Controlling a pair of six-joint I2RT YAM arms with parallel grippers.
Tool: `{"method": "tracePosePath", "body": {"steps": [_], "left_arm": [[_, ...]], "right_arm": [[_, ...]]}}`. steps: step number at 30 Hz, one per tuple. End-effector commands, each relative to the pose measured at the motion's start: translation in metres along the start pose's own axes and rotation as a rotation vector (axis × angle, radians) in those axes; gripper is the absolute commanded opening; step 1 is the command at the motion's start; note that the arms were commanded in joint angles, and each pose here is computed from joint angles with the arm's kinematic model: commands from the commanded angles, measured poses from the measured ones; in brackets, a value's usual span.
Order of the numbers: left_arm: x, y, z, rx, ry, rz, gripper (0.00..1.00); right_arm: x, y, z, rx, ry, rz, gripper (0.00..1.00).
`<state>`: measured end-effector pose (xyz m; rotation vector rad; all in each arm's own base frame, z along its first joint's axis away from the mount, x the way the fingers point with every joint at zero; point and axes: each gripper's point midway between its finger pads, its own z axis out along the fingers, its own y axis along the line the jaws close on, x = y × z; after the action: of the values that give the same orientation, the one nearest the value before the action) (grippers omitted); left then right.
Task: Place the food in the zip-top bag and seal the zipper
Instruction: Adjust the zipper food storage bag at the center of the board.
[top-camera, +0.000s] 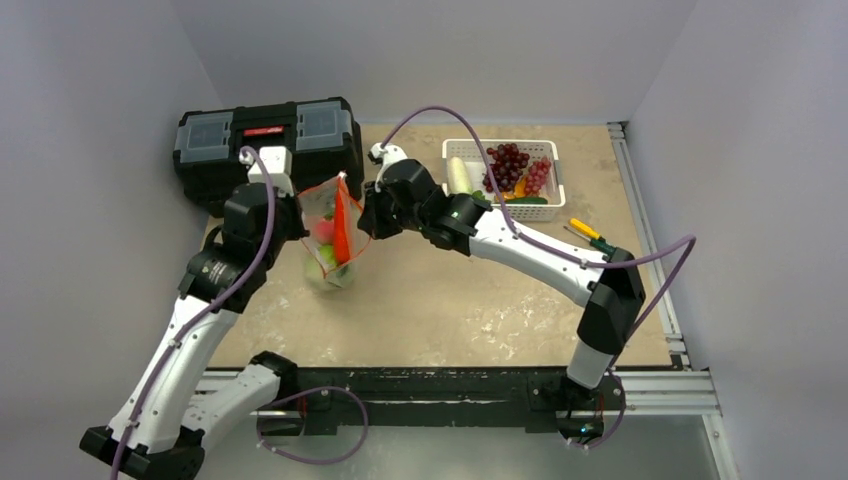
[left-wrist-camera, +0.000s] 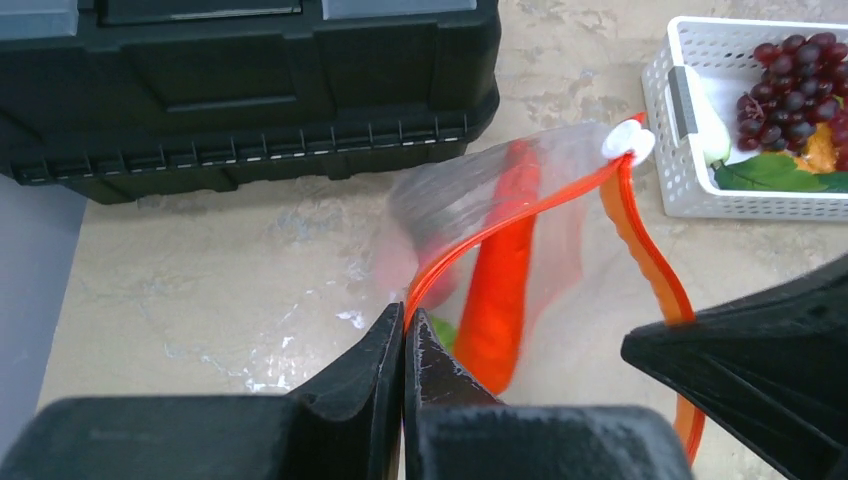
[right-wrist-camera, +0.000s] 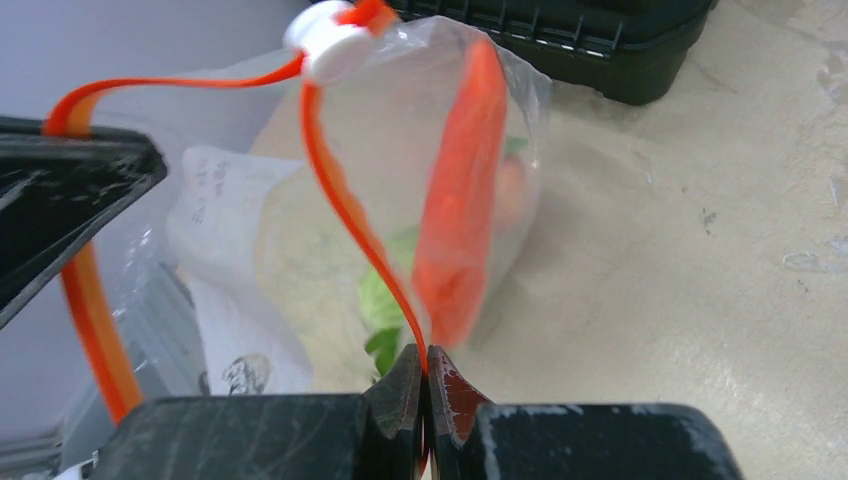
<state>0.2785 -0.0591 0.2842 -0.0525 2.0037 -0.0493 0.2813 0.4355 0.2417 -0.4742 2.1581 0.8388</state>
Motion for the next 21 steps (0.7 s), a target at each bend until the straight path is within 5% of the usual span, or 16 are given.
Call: {"method": "tracePosePath", "body": {"steps": [1,8,21], "left_arm": [[-0.014,-0.005,0.014,-0.015,0.007,-0.003,0.00],[-0.004,-0.012,0.025,-0.003,0.079,0.012,0.00],[-0.009,-0.010,0.020,0.000,0.039,0.005,0.00]], "right_arm": [[-0.055,0.032,-0.043,-0.111,-0.175,-0.002,0.00],[-0.021,0.014,-0.015,-0.059,-0.068,-0.005,0.01],[-0.039,0.001,-0.044,0.012,-0.138,-0.044,0.25]]}}
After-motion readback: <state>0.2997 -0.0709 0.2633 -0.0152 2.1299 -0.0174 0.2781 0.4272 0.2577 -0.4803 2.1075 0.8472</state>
